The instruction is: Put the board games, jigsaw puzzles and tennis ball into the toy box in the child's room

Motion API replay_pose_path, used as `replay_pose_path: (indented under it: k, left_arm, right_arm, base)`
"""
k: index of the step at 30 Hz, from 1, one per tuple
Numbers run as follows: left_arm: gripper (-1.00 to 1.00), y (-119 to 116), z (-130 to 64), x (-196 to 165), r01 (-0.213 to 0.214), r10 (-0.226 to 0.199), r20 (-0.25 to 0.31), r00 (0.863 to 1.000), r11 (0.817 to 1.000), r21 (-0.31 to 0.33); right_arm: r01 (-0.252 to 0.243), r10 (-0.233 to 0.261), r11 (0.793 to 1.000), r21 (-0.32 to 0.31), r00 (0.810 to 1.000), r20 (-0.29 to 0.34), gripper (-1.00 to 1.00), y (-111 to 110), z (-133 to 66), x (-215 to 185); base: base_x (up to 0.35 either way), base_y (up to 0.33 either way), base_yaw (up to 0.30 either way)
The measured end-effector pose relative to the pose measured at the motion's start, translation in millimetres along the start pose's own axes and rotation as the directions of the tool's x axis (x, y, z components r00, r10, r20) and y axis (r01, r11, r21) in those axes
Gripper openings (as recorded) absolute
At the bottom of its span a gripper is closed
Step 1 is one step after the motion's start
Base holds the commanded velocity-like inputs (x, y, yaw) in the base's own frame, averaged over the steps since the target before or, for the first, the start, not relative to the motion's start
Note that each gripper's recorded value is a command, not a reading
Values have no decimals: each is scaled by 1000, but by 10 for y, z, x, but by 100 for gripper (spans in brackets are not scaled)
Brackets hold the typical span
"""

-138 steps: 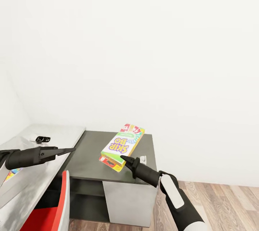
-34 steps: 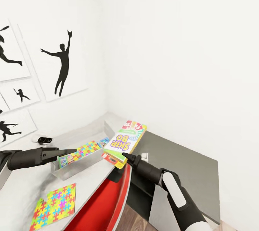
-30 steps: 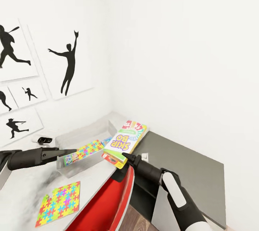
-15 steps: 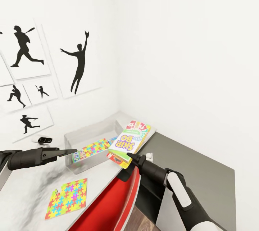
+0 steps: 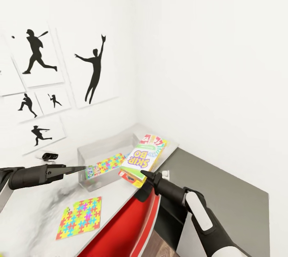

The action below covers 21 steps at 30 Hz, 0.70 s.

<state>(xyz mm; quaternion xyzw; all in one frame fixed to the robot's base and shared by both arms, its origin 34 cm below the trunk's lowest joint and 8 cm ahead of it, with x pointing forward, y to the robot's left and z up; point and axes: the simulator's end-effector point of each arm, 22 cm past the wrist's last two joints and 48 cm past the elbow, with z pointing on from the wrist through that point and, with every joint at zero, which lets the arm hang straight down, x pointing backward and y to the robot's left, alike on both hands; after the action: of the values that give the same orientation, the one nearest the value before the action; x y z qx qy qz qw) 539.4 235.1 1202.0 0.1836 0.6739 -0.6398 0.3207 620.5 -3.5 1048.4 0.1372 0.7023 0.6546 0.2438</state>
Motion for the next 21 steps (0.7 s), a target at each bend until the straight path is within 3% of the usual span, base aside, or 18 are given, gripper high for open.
replay_pose_path:
  k: [15, 21]
  left_arm:
    - [100, 0, 2, 1, 0, 0, 0, 1000, 1000, 0]
    - [100, -1, 12, 2, 1, -1, 1, 1000, 1000, 3]
  right_arm:
    - [2, -2, 1000, 6, 1000, -2, -100, -14, 2, 6]
    - [-1, 1, 1000, -3, 1000, 3, -100, 5, -6, -10]
  base:
    - [0, 0, 285]
    - [0, 0, 65]
